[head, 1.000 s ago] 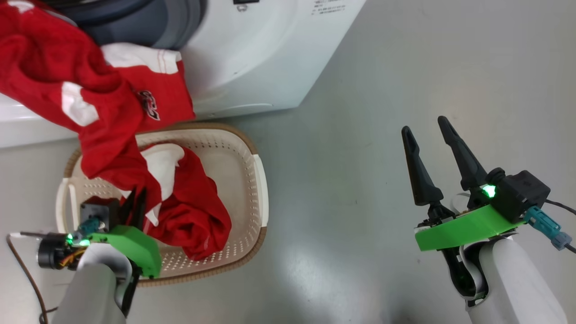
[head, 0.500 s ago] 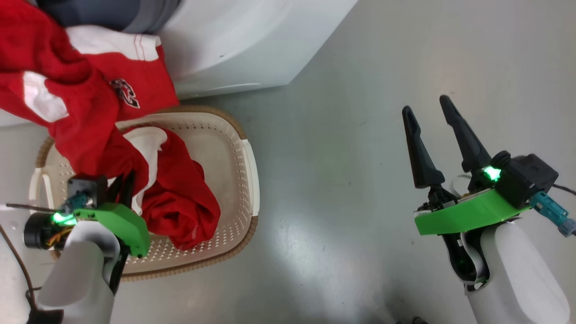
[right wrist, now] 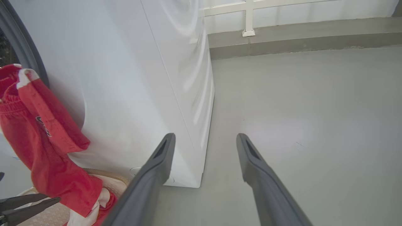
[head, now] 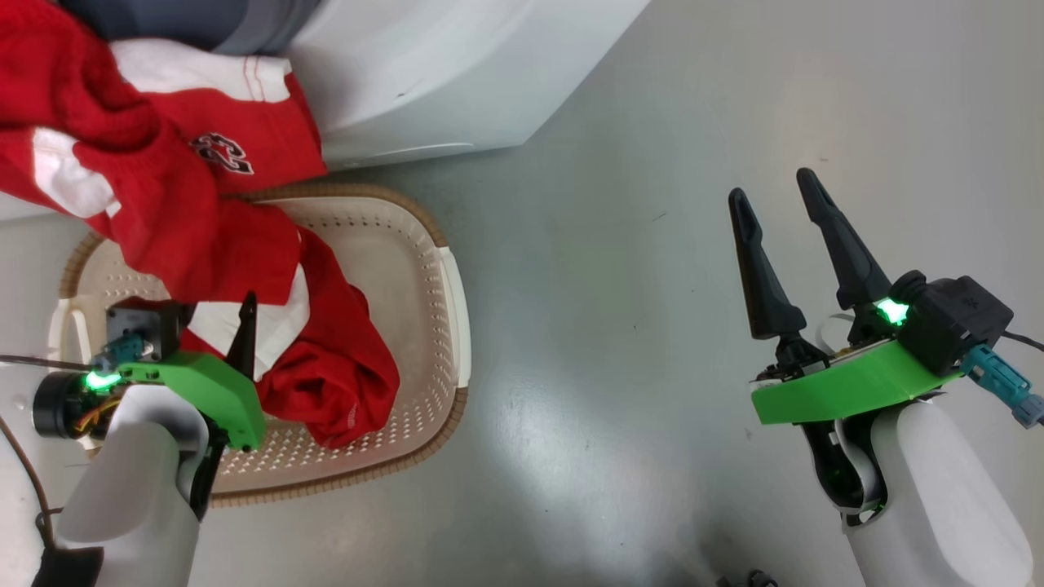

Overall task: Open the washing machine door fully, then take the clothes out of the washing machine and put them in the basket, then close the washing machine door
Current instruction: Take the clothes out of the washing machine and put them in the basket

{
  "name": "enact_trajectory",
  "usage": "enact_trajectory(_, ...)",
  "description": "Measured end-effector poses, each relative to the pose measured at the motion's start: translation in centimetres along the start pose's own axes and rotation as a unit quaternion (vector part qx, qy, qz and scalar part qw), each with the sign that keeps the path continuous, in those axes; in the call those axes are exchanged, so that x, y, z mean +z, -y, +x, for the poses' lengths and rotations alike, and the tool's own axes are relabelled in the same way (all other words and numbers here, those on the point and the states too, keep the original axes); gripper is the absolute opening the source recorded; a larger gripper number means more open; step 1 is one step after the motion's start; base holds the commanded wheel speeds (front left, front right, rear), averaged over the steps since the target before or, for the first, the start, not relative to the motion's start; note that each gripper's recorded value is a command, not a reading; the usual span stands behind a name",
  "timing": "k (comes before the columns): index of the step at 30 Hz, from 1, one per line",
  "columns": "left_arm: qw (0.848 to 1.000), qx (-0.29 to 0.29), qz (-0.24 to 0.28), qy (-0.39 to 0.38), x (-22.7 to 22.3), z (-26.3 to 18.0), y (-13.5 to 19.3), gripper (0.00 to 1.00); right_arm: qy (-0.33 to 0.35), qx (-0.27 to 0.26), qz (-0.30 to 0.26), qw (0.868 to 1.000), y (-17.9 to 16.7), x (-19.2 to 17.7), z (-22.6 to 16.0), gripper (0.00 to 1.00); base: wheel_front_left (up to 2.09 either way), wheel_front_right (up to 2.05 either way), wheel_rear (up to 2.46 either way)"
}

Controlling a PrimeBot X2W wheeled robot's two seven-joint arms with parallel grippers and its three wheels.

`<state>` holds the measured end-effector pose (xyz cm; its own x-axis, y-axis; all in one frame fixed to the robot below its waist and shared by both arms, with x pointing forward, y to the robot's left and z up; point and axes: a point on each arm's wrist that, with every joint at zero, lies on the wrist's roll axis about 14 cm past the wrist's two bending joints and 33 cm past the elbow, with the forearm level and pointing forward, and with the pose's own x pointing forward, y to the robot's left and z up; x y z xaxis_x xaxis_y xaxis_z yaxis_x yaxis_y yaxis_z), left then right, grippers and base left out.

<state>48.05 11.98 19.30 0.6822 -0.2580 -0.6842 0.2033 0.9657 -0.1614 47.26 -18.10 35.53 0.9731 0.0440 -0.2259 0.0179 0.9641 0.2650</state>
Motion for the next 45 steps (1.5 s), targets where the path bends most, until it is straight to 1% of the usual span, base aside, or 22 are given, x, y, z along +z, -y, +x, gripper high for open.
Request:
enact_trajectory(3, 1.000, 0.001, -0.003, 0.004, 0.3, 0.0, -0.1, 0.94, 0.003, 0.002, 0.000, 1.000, -0.1, 0.2, 0.2, 1.00, 0.00, 0.00, 0.00)
enact_trajectory(5, 1.000, 0.003, -0.005, 0.007, 0.5, -0.1, -0.1, 0.94, 0.009, 0.005, 0.000, 1.000, -0.3, 0.6, 0.4, 1.00, 0.00, 0.00, 0.00)
enact_trajectory(8, 1.000, 0.003, -0.005, 0.014, 1.0, -0.2, -0.2, 0.97, 0.010, 0.007, 0.000, 1.000, -0.5, 0.7, 0.5, 1.00, 0.00, 0.00, 0.00)
enact_trajectory(9, 1.000, 0.004, -0.008, 0.017, 1.2, -0.2, -0.2, 1.00, 0.011, 0.008, 0.000, 1.000, -0.5, 0.7, 0.5, 1.00, 0.00, 0.00, 0.00)
enact_trajectory(15, 0.999, 0.006, -0.018, 0.046, 3.0, -0.4, -0.3, 1.00, 0.015, 0.012, 0.002, 1.000, -0.8, 1.0, 0.5, 1.00, 0.00, 0.00, 0.00)
enact_trajectory(17, 0.998, 0.010, -0.029, 0.058, 3.8, -0.5, -0.5, 1.00, 0.016, 0.014, 0.002, 1.000, -1.0, 1.1, 0.6, 1.00, 0.00, 0.00, 0.00)
enact_trajectory(22, 0.993, 0.011, -0.045, 0.105, 6.6, -1.0, -0.6, 1.00, 0.019, 0.018, 0.002, 1.000, -1.3, 1.4, 0.6, 1.00, 0.00, 0.00, 0.00)
enact_trajectory(26, 0.990, 0.014, -0.050, 0.129, 7.4, -2.0, -0.9, 1.00, 0.021, 0.021, 0.000, 1.000, -1.6, 1.6, 0.5, 1.00, 0.00, 0.00, 0.00)
enact_trajectory(36, 0.976, 0.035, -0.055, 0.207, 10.8, -5.4, -2.4, 1.00, 0.028, 0.033, -0.004, 0.999, -2.5, 2.1, 0.6, 1.00, 0.00, 0.00, 0.00)
enact_trajectory(45, 0.956, 0.059, -0.046, 0.285, 14.0, -9.7, -3.6, 1.00, 0.031, 0.032, -0.002, 0.999, -2.6, 2.5, 0.2, 1.00, 0.00, 0.00, 0.00)
